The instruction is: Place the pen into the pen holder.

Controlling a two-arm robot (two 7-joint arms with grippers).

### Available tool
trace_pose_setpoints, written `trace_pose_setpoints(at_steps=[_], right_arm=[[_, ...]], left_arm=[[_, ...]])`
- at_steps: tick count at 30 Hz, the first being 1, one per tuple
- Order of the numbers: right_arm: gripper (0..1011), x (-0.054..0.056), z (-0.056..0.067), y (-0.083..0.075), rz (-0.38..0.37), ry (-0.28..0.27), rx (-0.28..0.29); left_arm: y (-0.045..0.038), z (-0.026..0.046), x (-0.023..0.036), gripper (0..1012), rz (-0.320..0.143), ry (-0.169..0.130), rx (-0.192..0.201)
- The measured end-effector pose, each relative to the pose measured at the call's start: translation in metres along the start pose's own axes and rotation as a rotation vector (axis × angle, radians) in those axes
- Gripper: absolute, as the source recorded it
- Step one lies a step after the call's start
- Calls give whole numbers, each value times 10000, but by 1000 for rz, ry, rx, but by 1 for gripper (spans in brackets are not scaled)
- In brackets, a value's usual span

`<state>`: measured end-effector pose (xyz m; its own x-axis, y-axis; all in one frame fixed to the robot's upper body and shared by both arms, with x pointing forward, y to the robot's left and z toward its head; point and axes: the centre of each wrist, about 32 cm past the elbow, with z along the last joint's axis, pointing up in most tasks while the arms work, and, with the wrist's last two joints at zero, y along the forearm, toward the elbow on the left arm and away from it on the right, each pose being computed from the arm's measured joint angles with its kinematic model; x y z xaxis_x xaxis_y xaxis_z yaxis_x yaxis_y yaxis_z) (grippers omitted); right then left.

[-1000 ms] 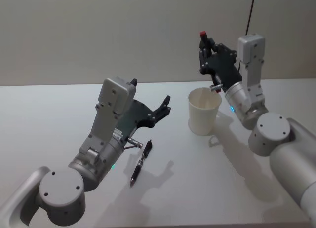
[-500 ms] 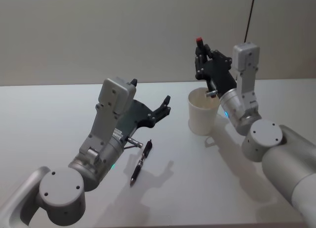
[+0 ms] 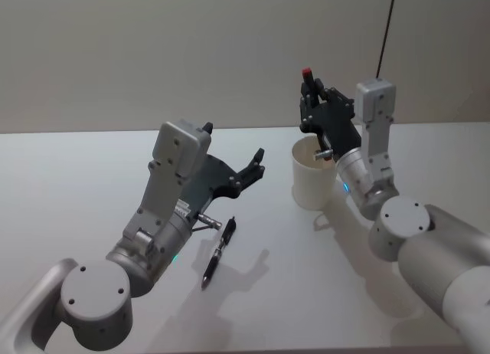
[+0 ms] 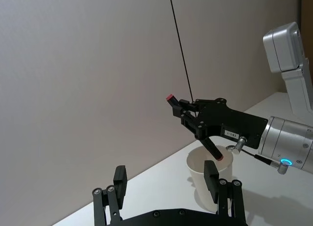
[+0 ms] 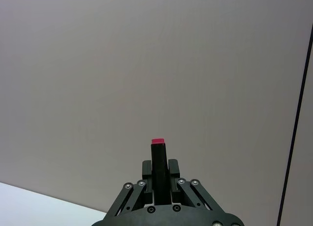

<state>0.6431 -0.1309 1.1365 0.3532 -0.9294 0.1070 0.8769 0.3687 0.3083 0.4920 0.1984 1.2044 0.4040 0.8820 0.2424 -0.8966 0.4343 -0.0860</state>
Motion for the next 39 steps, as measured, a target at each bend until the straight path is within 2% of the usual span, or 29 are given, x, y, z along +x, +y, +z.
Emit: trace_pose_setpoints(at_steps=[3,6,7,8,10,11,17,21,23,26,30,39], right_arm=[[195,-16,-15,-9,-1,-1,-3],[301,-33,-35,-26,-1,-5,-8],[301,-33,-35,-26,-1,-5,-8],[358,-40,-40,-30,0,-7,-8],[401,-44,-49,-38,0,-8,-12],[462,-48,-55,-43,0,-10,-13],[617,-56,-76,-65,-1,-17,-22],[779,-55,-81,-71,-2,-21,-26],[809,-54,-83,-72,-2,-22,-27],[922,-46,-79,-69,-5,-22,-28],[1001,-24,-71,-61,-5,-19,-31],[1001,87,3,-5,-4,8,-31]], left_arm=[[0,0,0,1003,0,0,0],[0,0,0,1003,0,0,0],[0,0,0,1003,0,0,0],[0,0,0,1003,0,0,0],[0,0,0,1003,0,0,0],[0,0,0,1003,0,0,0],[0,0,0,1003,0,0,0],[0,0,0,1003,0,0,0],[0,0,0,1003,0,0,0],[0,0,0,1003,0,0,0],[0,0,0,1003,0,0,0],[0,0,0,1003,0,0,0]])
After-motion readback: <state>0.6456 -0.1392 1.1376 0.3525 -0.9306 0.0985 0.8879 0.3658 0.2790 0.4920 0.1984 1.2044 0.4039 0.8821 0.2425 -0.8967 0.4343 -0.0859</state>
